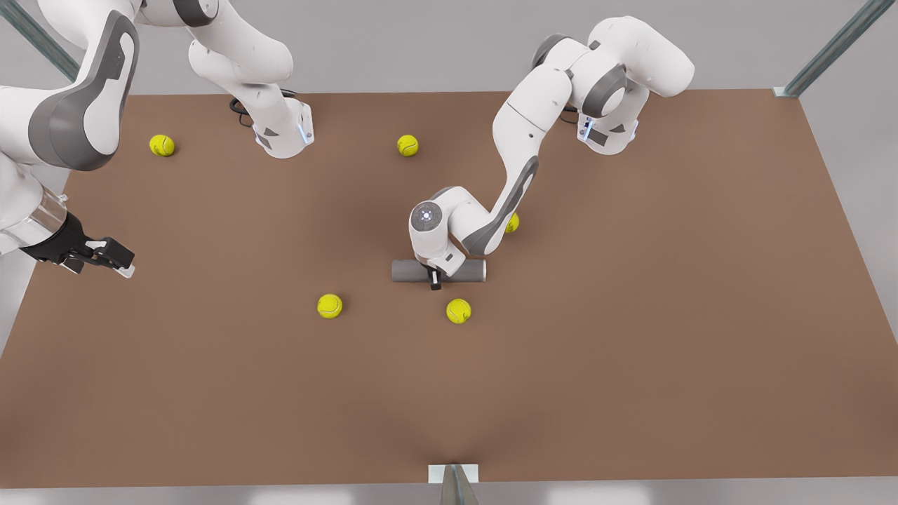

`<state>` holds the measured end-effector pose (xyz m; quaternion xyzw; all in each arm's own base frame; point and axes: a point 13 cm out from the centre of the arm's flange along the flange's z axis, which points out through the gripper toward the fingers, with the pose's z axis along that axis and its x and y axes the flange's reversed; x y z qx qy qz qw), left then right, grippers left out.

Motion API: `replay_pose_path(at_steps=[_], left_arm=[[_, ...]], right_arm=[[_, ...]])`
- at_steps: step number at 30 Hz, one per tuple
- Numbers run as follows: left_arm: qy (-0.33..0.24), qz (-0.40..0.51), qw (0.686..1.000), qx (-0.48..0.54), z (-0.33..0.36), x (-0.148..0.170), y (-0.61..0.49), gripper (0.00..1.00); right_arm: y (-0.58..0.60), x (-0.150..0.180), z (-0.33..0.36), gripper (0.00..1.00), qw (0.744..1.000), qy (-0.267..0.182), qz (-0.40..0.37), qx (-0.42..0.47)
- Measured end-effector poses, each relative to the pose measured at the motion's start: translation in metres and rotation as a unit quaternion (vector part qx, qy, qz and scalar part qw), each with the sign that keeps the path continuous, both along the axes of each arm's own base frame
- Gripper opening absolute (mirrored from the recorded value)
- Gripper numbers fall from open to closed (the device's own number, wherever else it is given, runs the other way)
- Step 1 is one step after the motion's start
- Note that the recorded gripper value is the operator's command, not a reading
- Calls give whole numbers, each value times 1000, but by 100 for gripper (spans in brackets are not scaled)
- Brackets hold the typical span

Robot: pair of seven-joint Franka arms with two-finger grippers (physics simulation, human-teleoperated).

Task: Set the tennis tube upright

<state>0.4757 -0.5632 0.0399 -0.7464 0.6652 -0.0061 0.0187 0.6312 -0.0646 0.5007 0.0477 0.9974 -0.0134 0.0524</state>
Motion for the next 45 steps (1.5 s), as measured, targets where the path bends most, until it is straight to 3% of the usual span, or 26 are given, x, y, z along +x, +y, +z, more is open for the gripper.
replay_pose_path(at_steps=[6,10,13,15,17,19,24,27,32,36,45], left_arm=[[2,-5,1000,-6,49,6,-2,69],[11,-17,1000,18,147,15,24,69],[10,-16,996,90,235,44,101,70],[15,-21,981,193,264,59,178,70],[19,-26,947,321,289,76,260,70],[25,-31,892,450,321,89,326,70],[93,-43,680,726,337,133,422,70],[155,-69,606,778,309,145,441,70],[240,-140,608,743,248,144,452,70],[261,-178,621,717,212,149,463,70],[161,-169,654,720,197,166,441,71]], right_arm=[[-4,0,2,100,1000,-1,-4,-1],[-4,-1,2,100,1000,-2,-5,-1],[-5,-1,2,100,1000,-2,-5,-1],[-5,-1,3,100,1000,-2,-6,-2],[-8,-1,4,100,1000,-3,-8,-2],[-8,-2,4,100,1000,-3,-8,-2],[-7,-1,3,100,1000,-2,-8,-2],[-8,-1,3,100,1000,-2,-9,-2],[-14,-2,5,100,1000,-4,-14,-2],[-13,-2,4,100,1000,-3,-14,-2],[-16,-2,6,100,1000,-5,-15,-3]])
